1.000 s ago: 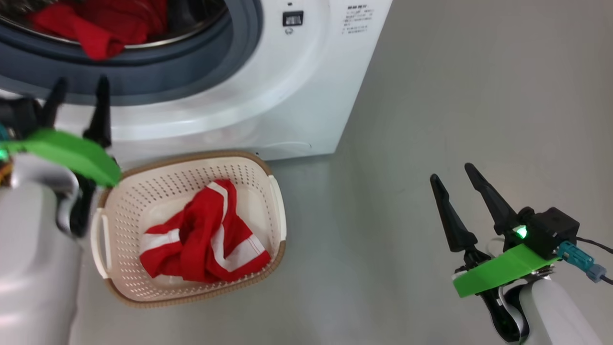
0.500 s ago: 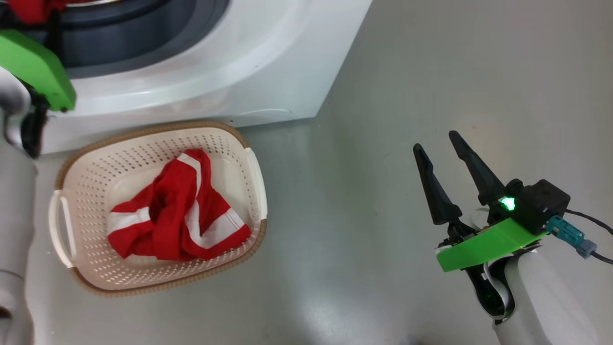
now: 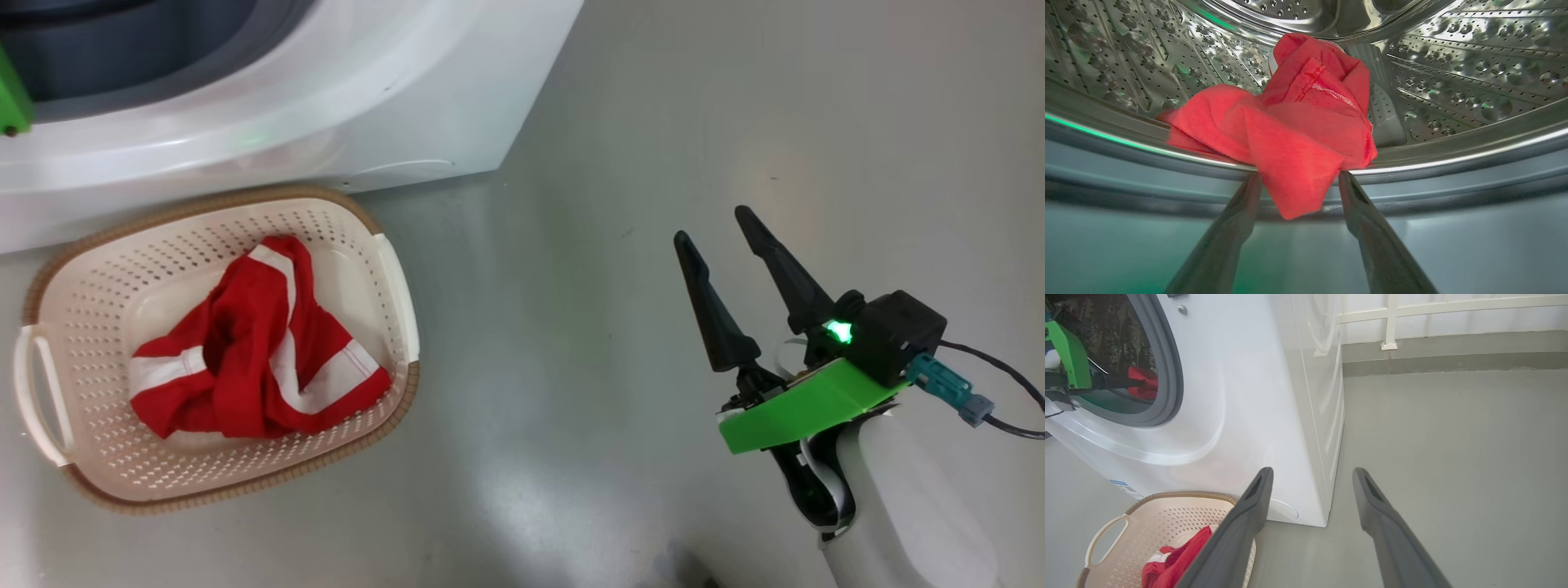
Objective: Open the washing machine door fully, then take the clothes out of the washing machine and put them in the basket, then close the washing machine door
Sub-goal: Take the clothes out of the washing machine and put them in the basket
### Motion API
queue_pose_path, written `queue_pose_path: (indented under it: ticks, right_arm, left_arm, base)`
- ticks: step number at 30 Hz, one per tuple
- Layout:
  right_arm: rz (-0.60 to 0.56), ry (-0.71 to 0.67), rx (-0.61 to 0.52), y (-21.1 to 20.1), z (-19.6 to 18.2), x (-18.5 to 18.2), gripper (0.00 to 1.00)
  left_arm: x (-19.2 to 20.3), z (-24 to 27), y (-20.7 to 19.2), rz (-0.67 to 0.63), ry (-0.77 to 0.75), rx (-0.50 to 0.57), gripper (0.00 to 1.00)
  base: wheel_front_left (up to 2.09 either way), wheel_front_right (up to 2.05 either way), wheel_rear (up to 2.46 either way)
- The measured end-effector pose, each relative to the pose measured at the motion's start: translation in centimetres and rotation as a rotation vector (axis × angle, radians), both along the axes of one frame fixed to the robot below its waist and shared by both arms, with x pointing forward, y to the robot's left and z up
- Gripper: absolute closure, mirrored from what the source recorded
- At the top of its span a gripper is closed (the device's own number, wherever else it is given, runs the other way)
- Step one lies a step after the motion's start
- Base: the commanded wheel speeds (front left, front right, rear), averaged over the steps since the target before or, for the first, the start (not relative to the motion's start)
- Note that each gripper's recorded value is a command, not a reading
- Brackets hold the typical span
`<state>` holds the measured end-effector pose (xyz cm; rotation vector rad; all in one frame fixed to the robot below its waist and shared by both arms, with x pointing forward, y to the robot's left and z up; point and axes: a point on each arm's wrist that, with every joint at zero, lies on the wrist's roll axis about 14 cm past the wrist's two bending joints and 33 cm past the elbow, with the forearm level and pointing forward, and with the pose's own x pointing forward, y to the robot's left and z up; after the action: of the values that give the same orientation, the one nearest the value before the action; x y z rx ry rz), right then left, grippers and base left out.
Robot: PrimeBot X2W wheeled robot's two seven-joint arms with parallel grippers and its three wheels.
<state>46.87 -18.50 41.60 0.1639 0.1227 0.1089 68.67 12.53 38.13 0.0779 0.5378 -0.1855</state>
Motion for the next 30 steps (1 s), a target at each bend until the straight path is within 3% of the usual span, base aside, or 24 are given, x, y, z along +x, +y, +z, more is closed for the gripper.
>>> queue_pose_path:
  ticks: [15, 16, 19, 30]
  right_arm:
    - [-0.01, 0.013, -0.008, -0.3, -0.5, 0.1, 0.0]
    - [-0.011, 0.014, -0.009, -0.4, -0.5, 0.1, 0.0]
    - [-0.012, 0.014, -0.011, -0.4, -0.5, 0.1, 0.0]
    - [-0.002, -0.004, -0.009, -0.1, 0.1, 0.2, 0.0]
  left_arm:
    - [1.5, -1.0, 0.8, 0.025, 0.002, 0.049, 0.0]
    - [1.7, -0.9, 0.7, 0.025, -0.002, 0.048, 0.15]
    - [1.8, -0.8, 0.7, 0.025, -0.01, 0.045, 1.0]
    - [0.1, -1.8, 0.3, 0.014, 0.021, 0.006, 1.0]
  base:
    - [0.0, 0.0, 0.0]
    - [0.0, 0.0, 0.0]
    - [0.0, 0.0, 0.0]
    - [0.0, 0.0, 0.0]
